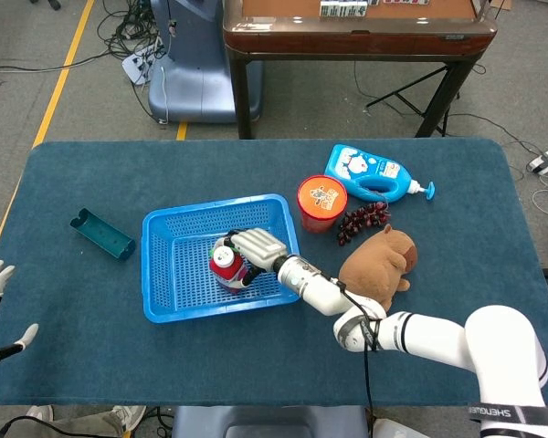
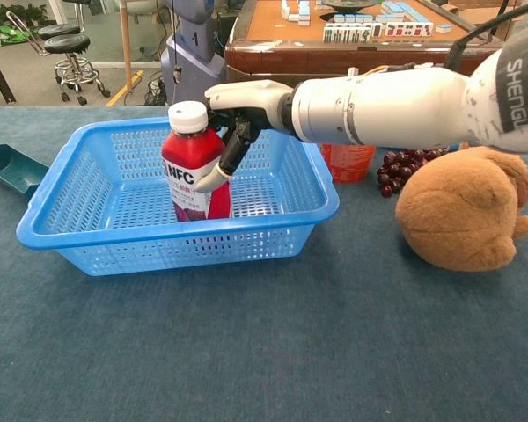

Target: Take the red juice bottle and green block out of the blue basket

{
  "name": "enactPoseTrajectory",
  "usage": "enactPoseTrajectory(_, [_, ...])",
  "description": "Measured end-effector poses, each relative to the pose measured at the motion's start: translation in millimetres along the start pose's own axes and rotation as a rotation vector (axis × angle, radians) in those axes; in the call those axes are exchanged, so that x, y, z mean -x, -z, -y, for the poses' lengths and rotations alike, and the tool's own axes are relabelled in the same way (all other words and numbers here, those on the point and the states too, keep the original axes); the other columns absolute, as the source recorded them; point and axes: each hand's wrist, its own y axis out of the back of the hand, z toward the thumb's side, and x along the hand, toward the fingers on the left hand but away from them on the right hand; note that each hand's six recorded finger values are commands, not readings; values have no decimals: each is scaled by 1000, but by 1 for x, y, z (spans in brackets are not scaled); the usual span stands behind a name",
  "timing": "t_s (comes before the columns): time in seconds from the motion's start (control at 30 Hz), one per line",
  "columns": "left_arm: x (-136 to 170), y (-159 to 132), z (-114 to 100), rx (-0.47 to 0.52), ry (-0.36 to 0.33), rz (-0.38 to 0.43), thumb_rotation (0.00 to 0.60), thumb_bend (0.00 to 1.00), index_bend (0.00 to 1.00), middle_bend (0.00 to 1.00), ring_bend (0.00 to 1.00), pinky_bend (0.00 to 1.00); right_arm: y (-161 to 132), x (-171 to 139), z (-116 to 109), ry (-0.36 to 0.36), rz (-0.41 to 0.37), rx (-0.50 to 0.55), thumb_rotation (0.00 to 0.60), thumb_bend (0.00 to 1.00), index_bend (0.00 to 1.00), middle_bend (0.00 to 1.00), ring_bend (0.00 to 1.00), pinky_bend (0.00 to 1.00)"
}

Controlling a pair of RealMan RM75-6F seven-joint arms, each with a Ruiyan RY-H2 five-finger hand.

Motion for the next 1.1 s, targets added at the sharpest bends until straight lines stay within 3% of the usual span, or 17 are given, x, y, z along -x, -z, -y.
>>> enactPoseTrajectory(0.13, [0,1,0,0,-2,-1,600,279,0,0,0,192,1,3,-1,33,-1,11,600,345,527,491,404,456])
enactPoseTrajectory(0.23, [0,1,0,0,-3,-4,600,279,0,0,0,192,0,2,-6,63,-11,27,600,363,554,515,437,531])
enactPoseTrajectory(0.57, [-1,-1,-4,0,-13,3,600,279,0,0,0,192,-16,-21,-48,175,-95,69,600,367,560,519,445,552])
enactPoseTrajectory(0.87, [-2,-5,-5,6,-17,20,600,279,0,0,0,192,-8,-90,-116,297,-98,47,600,367,560,518,450,552])
enactPoseTrajectory(1.1, [-3,-7,-5,11,-18,29,600,279,0,0,0,192,38,-173,-155,370,55,3,600,368,560,518,454,552])
